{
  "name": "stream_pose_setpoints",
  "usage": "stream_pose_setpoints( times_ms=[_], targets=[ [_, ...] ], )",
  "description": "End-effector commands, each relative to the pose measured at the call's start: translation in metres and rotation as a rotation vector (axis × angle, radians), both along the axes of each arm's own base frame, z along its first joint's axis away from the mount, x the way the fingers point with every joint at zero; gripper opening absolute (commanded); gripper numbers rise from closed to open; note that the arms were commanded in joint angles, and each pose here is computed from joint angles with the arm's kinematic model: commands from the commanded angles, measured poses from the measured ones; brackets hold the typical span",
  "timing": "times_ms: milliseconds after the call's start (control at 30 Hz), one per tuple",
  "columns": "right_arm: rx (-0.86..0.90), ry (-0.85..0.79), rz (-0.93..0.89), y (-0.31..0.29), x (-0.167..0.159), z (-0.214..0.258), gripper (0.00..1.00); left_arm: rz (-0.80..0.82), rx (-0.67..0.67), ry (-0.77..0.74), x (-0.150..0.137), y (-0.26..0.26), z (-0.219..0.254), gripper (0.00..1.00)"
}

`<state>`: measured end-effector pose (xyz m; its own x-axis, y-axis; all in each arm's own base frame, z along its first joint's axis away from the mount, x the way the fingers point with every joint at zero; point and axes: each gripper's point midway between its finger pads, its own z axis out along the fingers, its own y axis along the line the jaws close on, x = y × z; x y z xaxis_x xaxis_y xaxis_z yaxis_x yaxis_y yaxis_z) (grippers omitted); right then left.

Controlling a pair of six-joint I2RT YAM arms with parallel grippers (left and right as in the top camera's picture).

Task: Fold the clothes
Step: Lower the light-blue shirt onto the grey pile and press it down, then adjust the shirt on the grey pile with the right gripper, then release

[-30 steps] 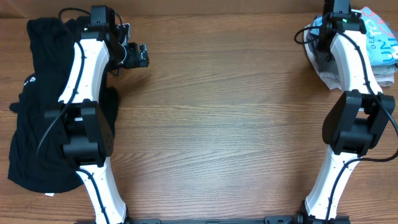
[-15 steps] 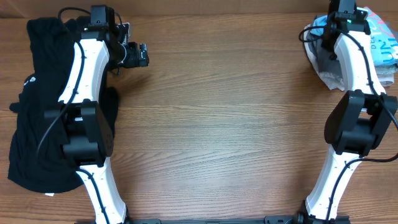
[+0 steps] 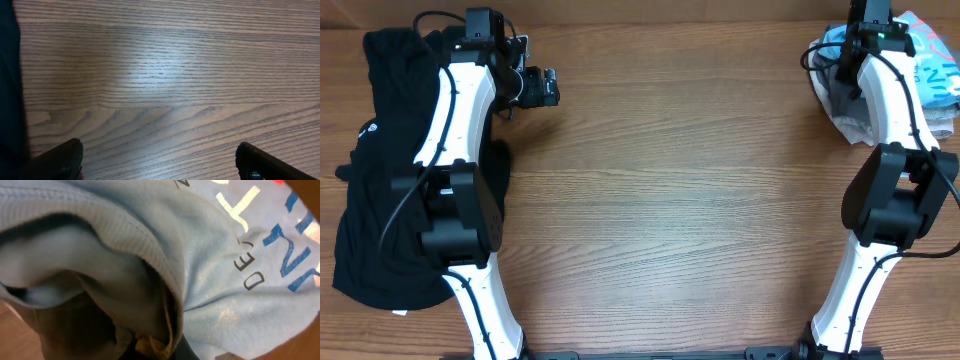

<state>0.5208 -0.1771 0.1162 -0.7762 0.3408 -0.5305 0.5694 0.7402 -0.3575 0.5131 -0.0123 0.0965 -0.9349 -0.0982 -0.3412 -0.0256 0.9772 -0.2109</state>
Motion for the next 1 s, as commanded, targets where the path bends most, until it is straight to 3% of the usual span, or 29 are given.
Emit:
stream_pose_setpoints(
  times_ms=[0, 200, 400, 467, 500, 533, 600, 867, 967],
  targets=[
    [0.045, -0.018, 0.030, 0.013, 0.005, 0.017, 0.04, 0.013, -0.004, 0.009, 0.000, -0.001, -0.004, 1.00],
    [0.166, 0.014, 0.117, 0.034, -0.002, 0.038, 0.04, 0.013, -0.004, 0.010, 0.000, -0.002, -0.004, 1.00],
    [0.243, 0.126, 0.185, 0.040, -0.019, 0.021, 0.05, 0.013, -0.004, 0.010, 0.000, -0.001, -0.004, 1.00],
    [0.245, 0.164, 0.199, 0.040, -0.025, 0.015, 0.26, 0.013, -0.004, 0.009, 0.000, -0.002, -0.004, 1.00],
    [0.244, 0.183, 0.211, 0.040, -0.028, 0.013, 0.46, 0.012, -0.004, 0.009, 0.000, -0.002, -0.004, 1.00],
    [0.244, 0.200, 0.222, 0.040, -0.030, 0.013, 0.61, 0.013, -0.004, 0.009, 0.000, -0.001, -0.004, 1.00],
    [0.244, 0.218, 0.233, 0.041, -0.033, 0.012, 0.75, 0.013, -0.004, 0.010, 0.000, -0.002, -0.004, 1.00],
    [0.351, 0.078, 0.329, 0.063, -0.017, 0.050, 0.77, 0.013, -0.004, 0.009, 0.001, -0.002, -0.004, 1.00],
    [0.340, -0.039, 0.276, 0.051, -0.006, 0.073, 0.72, 0.013, -0.004, 0.009, 0.000, -0.001, -0.004, 1.00]
  ],
)
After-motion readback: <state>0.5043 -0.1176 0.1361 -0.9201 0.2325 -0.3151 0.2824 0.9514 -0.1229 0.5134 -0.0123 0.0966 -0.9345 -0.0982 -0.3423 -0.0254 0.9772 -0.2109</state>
